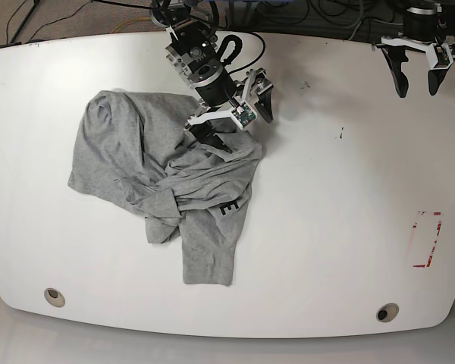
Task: Layout the t-shirt on the table in an organized manner, then fold the t-shirt properly
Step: 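Move the right gripper down onto the grey t-shirt heap and pinch fabric, then lift the pinched t-shirt with the right gripper, letting it hang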
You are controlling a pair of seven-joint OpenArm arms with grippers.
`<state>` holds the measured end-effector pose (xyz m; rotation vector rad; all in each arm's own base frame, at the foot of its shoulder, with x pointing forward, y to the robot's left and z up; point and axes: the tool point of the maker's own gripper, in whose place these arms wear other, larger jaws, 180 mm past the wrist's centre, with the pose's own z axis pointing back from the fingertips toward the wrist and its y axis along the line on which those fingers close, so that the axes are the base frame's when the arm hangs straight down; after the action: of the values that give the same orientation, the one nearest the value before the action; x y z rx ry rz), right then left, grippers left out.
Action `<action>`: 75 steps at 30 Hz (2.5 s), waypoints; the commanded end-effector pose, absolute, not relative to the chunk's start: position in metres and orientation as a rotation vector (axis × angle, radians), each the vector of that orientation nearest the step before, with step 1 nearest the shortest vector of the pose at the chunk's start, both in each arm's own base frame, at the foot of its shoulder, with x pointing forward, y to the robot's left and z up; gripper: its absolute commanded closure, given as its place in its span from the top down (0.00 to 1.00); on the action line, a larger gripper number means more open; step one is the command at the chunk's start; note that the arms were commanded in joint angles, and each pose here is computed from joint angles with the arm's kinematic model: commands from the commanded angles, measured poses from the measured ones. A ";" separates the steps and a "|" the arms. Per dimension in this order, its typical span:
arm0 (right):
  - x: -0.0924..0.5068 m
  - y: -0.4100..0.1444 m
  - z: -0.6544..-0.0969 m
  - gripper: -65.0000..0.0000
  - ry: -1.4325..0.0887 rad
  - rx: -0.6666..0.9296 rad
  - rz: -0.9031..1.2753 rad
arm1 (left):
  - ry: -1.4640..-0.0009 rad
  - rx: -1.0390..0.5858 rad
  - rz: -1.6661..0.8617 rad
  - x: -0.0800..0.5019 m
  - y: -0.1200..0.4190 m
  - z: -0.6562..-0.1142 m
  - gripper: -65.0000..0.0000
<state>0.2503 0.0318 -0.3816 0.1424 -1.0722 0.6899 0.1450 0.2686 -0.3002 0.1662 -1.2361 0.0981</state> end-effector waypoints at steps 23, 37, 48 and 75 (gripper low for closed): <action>0.286 0.031 -0.368 0.38 -1.148 0.110 0.697 | -1.259 0.183 0.075 0.145 0.270 -0.293 0.60; 0.279 0.031 -0.357 0.00 -1.171 0.114 0.687 | -1.250 0.194 -0.010 0.153 0.256 -0.298 0.60; 0.282 0.030 -0.290 0.00 -1.341 0.117 0.647 | -1.250 0.148 -0.015 0.156 0.242 -0.303 0.60; 0.376 0.029 -0.096 0.00 -1.872 -0.056 0.695 | -1.181 -0.078 -0.122 0.205 0.184 -0.319 0.60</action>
<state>0.3736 0.0284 -0.1293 -0.0401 -1.7728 0.7030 0.2013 0.1876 -0.3279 -0.0648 -1.1508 -0.1139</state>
